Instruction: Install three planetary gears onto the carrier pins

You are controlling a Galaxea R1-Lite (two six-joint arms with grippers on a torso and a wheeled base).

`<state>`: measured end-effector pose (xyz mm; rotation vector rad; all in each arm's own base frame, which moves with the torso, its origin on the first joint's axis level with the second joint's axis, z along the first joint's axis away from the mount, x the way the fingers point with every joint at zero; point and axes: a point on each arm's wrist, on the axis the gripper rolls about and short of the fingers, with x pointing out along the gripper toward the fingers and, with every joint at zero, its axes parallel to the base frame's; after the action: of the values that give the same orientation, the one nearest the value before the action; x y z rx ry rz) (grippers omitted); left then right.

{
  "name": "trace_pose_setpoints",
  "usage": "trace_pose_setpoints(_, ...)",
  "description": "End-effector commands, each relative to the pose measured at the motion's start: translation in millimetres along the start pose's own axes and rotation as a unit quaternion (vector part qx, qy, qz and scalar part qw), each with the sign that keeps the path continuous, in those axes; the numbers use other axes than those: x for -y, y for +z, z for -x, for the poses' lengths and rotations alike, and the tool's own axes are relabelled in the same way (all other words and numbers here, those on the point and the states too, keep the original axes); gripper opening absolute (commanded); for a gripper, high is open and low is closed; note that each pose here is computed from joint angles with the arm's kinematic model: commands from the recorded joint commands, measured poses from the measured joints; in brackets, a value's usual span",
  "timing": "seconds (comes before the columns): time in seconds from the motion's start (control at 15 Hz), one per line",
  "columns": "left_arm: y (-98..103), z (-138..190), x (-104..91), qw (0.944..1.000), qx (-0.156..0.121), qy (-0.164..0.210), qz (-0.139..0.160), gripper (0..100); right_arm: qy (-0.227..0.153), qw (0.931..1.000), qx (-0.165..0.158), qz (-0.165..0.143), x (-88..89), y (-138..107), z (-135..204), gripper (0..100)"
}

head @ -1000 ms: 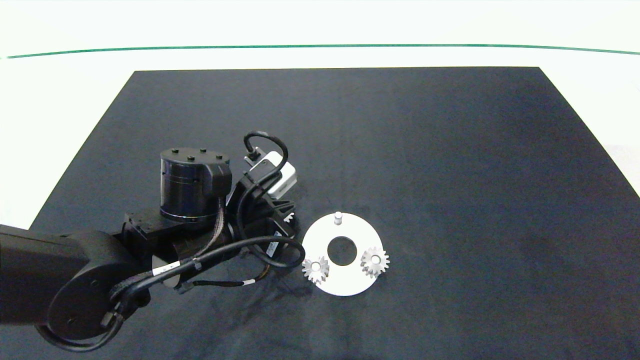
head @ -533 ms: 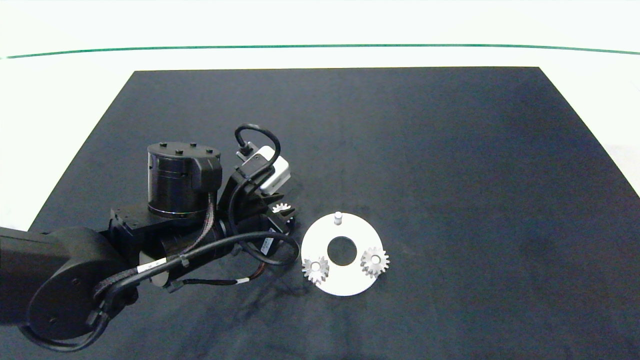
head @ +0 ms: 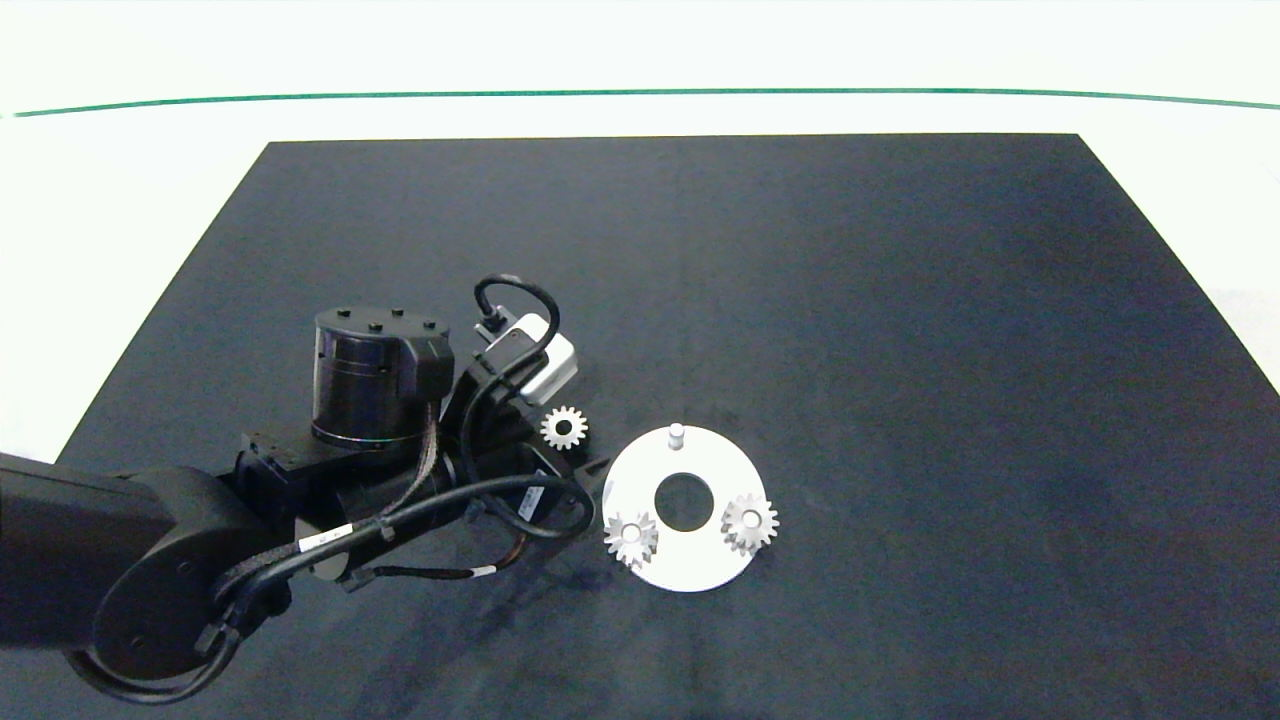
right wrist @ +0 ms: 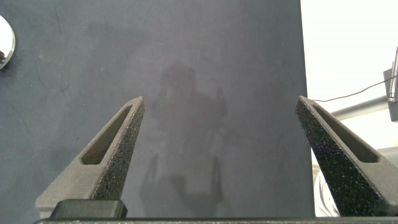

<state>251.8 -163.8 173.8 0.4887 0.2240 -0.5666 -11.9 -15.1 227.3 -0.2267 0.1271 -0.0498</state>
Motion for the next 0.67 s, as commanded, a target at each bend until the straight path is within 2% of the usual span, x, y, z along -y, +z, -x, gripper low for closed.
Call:
trace_pose_setpoints(0.07, -5.1, -5.6, -5.2, 0.9999, -0.009, 0.006, 0.002, 95, -0.001, 1.0000, -0.001, 0.001, 0.0, -0.6, 0.2, 100)
trace_pose_setpoints(0.67, -10.0, -7.6, -7.9, 0.9999, -0.012, -0.001, 0.004, 77, -0.001, 1.0000, -0.003, 0.002, -0.4, -0.3, -0.7, 100)
